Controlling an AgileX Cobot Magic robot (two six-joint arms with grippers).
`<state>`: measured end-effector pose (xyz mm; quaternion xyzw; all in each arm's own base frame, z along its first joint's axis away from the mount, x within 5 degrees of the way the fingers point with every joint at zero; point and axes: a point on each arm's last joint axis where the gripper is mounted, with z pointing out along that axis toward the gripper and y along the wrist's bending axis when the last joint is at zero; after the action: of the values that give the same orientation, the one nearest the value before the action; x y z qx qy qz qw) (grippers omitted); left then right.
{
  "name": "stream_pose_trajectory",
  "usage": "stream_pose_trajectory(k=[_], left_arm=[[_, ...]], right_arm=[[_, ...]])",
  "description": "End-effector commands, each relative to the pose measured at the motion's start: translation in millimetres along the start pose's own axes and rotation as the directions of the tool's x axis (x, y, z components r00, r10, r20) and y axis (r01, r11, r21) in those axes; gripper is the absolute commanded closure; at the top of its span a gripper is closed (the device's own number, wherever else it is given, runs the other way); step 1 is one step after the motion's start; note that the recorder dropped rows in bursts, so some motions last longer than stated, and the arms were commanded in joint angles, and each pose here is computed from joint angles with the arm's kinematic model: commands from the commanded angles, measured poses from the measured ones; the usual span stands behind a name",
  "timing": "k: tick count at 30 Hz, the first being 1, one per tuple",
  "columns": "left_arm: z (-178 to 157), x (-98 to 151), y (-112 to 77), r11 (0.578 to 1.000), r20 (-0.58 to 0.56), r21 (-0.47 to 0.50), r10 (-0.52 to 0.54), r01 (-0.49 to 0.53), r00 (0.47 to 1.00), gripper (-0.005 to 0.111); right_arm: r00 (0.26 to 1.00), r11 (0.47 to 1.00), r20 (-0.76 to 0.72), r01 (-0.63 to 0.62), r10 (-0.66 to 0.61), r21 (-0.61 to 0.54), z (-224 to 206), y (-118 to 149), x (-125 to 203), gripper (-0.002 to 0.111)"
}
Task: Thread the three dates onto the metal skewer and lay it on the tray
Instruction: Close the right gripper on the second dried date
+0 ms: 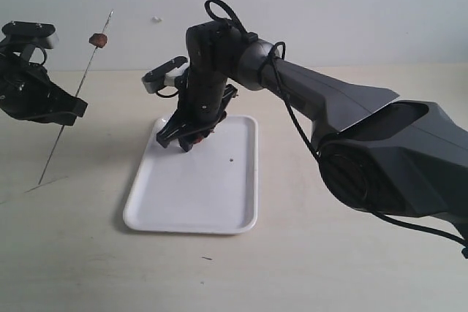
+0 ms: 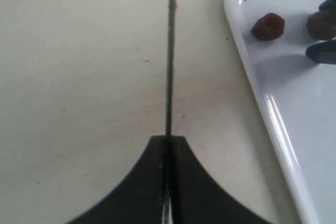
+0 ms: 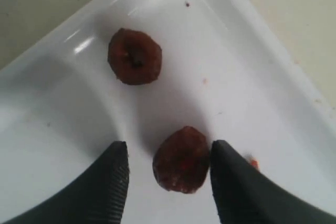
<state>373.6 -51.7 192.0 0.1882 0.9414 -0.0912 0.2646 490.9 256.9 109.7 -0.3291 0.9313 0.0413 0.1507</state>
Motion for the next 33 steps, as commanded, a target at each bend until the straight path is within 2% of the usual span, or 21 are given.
stream_pose_trajectory(k=[1,17,26,33], left_arm=[[-2,-2,0.5,1.000,0.015,-0.001,-0.012,0.012,1.000,0.107],[-2,-2,0.5,1.000,0.015,-0.001,-0.012,0.012,1.000,0.107],[-2,-2,0.5,1.000,0.015,-0.001,-0.012,0.012,1.000,0.107],[-2,-2,0.5,1.000,0.015,-0.001,-0.009,0.009,1.000,0.107]], right_arm=[[1.000,1.000,-0.011,0.002,-0.002,0.021,-1,-2,1,0.067],[1.000,1.000,-0.014,0.005,-0.005,0.028,-1,-3,1,0.079],[1.000,0.998,-0.020,0.016,-0.015,0.053,-2,-5,1,0.079],[1.000,0.998,0.001,-0.008,0.008,0.065,-33,-6,-5,0.079]])
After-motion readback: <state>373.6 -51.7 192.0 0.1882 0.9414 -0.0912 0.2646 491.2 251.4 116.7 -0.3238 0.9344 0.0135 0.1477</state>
